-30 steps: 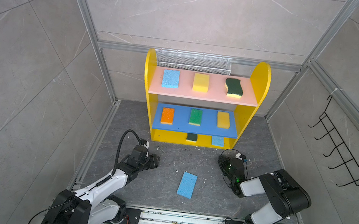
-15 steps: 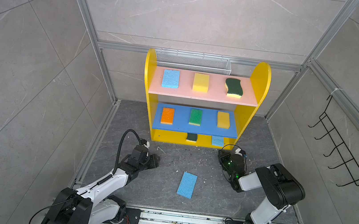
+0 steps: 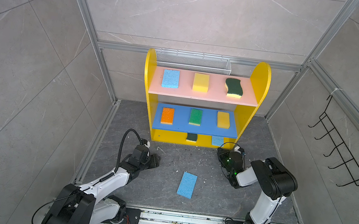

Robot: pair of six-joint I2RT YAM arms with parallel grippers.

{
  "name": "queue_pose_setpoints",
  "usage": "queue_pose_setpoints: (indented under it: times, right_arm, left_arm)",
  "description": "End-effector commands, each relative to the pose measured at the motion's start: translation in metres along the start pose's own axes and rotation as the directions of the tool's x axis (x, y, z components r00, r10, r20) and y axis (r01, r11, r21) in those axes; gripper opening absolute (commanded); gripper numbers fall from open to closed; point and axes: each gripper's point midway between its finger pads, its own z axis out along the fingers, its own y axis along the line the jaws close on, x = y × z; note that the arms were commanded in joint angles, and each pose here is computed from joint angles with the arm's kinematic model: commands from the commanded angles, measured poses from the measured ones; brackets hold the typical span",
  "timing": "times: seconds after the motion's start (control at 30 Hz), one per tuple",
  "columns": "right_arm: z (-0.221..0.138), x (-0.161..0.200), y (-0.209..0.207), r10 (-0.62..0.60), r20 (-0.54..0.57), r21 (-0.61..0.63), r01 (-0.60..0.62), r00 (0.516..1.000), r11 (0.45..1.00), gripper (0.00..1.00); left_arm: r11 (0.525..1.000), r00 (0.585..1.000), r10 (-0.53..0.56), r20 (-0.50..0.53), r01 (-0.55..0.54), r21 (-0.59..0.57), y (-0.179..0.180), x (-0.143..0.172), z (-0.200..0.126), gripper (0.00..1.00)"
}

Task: Arrange cleaning sponges on a shelf
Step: Move the cleaning sponge to the shelf.

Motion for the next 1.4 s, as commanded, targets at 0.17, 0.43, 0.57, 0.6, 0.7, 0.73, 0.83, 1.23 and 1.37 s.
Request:
queue_pose_setpoints:
  times: [0.17, 0.43, 0.57, 0.6, 0.7, 0.73, 0.83, 1.23, 1.37]
  right_arm:
    - [0.011, -0.006, 0.002, 0.023, 0.005, -0.014, -0.023, 1.0, 1.0, 0.0]
    - [0.018, -0.007, 0.005, 0.012, -0.011, -0.004, -0.012, 1.0, 1.0, 0.0]
    - [0.018, -0.006, -0.001, 0.022, -0.006, 0.017, -0.022, 1.0, 1.0, 0.0]
    - [0.018, -0.006, -0.002, 0.024, -0.007, 0.019, -0.024, 1.0, 1.0, 0.0]
    - [0.018, -0.007, -0.004, 0.031, -0.006, 0.027, -0.031, 1.0, 0.999, 0.0]
    - [0.018, -0.006, -0.005, 0.031, -0.008, 0.028, -0.031, 0.999, 0.999, 0.0]
    - [0.018, -0.006, -0.006, 0.036, -0.009, 0.029, -0.036, 0.999, 0.999, 0.0]
    - [0.021, -0.003, -0.014, 0.068, -0.007, 0.016, -0.068, 0.998, 0.998, 0.0]
    - [0.02, -0.004, -0.009, 0.077, -0.002, -0.006, -0.077, 0.997, 0.997, 0.0]
  left_arm:
    - [1.0, 0.999, -0.013, 0.037, 0.012, 0.023, -0.008, -0.012, 0.005, 0.61]
    - [1.0, 1.0, -0.012, 0.028, 0.012, 0.021, -0.009, -0.013, 0.009, 0.61]
    - [1.0, 1.0, -0.013, 0.027, 0.013, 0.022, -0.01, -0.013, 0.01, 0.61]
    - [1.0, 0.999, -0.013, 0.029, 0.012, 0.024, -0.01, -0.014, 0.009, 0.62]
    - [1.0, 0.999, -0.012, 0.03, 0.011, 0.024, -0.011, -0.014, 0.009, 0.62]
    - [1.0, 1.0, -0.012, 0.028, 0.011, 0.024, -0.011, -0.014, 0.009, 0.62]
    - [1.0, 1.0, -0.012, 0.027, 0.012, 0.021, -0.011, -0.014, 0.01, 0.62]
    - [1.0, 1.0, -0.009, 0.023, 0.008, 0.015, -0.01, -0.013, 0.012, 0.62]
    - [1.0, 1.0, -0.012, 0.021, 0.011, 0.013, -0.009, -0.012, 0.012, 0.62]
